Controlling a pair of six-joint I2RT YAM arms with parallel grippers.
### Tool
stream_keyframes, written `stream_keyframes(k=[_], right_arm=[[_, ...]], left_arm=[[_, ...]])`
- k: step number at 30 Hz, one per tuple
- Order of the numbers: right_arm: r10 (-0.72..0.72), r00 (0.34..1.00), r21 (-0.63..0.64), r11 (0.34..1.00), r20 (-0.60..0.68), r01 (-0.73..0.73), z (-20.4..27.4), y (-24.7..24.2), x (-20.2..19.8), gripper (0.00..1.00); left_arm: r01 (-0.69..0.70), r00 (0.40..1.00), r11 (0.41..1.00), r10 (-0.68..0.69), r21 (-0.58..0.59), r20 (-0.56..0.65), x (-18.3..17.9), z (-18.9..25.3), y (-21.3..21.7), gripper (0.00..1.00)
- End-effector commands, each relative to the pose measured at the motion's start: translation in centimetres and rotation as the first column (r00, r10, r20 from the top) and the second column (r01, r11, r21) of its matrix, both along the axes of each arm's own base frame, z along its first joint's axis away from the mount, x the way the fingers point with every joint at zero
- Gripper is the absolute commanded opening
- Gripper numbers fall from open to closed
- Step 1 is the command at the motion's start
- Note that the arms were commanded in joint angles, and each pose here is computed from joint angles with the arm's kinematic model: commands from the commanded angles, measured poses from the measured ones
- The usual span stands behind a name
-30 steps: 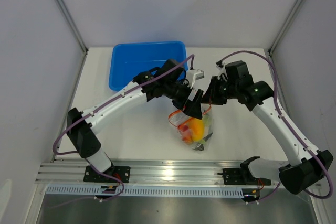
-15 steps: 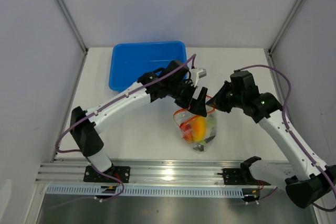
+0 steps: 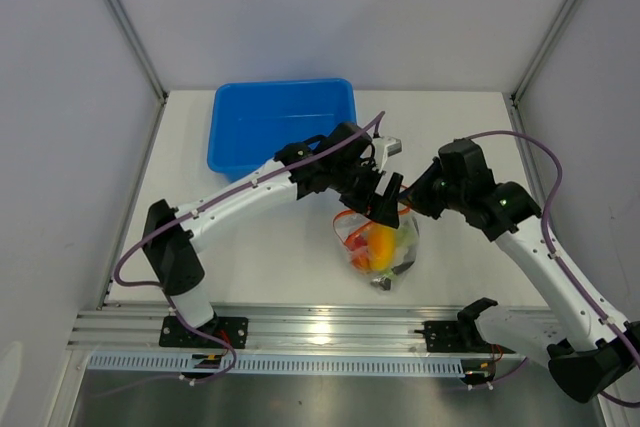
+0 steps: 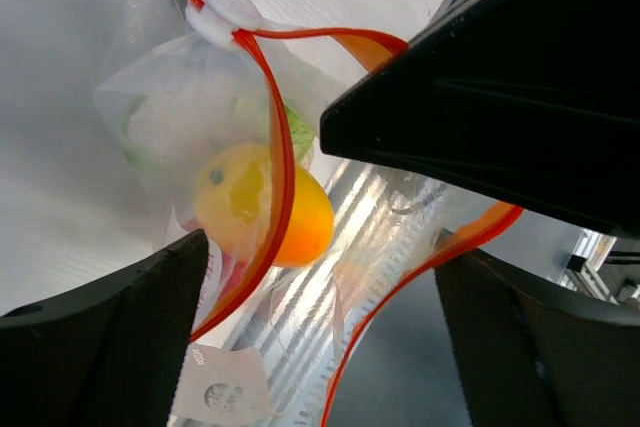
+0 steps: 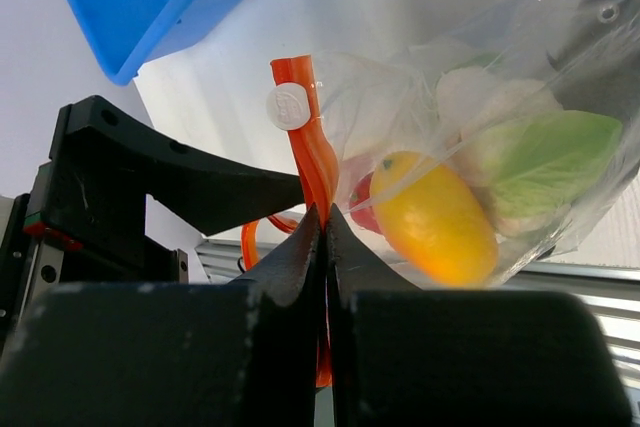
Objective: Place the food in the zip-top bag and seal the zipper
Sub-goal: Adjust the zipper food storage bag at the center of the board.
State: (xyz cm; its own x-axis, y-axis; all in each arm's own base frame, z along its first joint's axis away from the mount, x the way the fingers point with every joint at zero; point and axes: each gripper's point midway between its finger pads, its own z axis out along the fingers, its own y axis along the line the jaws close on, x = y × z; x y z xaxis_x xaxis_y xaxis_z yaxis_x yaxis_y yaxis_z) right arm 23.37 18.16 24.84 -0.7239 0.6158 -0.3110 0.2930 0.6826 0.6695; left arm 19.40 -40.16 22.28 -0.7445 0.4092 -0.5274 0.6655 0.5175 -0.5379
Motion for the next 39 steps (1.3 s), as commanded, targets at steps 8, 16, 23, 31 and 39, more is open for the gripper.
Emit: stream_keyframes(k=[8, 16, 23, 31, 39], right_arm=[[-0.013, 0.998, 0.018, 1.000, 0.067, 0.012, 1.3, 0.3, 0.7, 0.15], [0.125, 0.983, -0.092, 0.989, 0.136, -0.113, 2.7, 0.0, 1.3, 0.64], [0.213, 0.961, -0.129, 0.973, 0.176, -0.192, 3.4, -2.3, 2.4, 0.79], [0.373, 0.878, -0.091, 0.927, 0.299, -0.363, 2.7, -2.2, 2.6, 0.77], [0.501, 0.716, -0.060, 0.836, 0.486, -0.545, 2.5, 0.4, 2.2, 0.77]], left_arm=[[-0.044, 0.998, 0.998, 0.042, 0.046, 0.037, 1.5, -0.5, -0.5, 0.15], [-0.030, 0.998, 0.998, 0.027, 0.062, 0.052, 1.7, -0.7, 0.3, 0.00], [0.068, 0.995, 0.998, -0.067, -0.009, 0.071, 0.9, 0.3, 1.8, 0.01], [0.324, 0.942, 0.937, -0.307, -0.127, 0.139, -1.9, 2.9, 3.6, 0.01], [0.455, 0.887, 0.873, -0.428, -0.175, 0.171, -4.6, 5.4, 5.4, 0.00]])
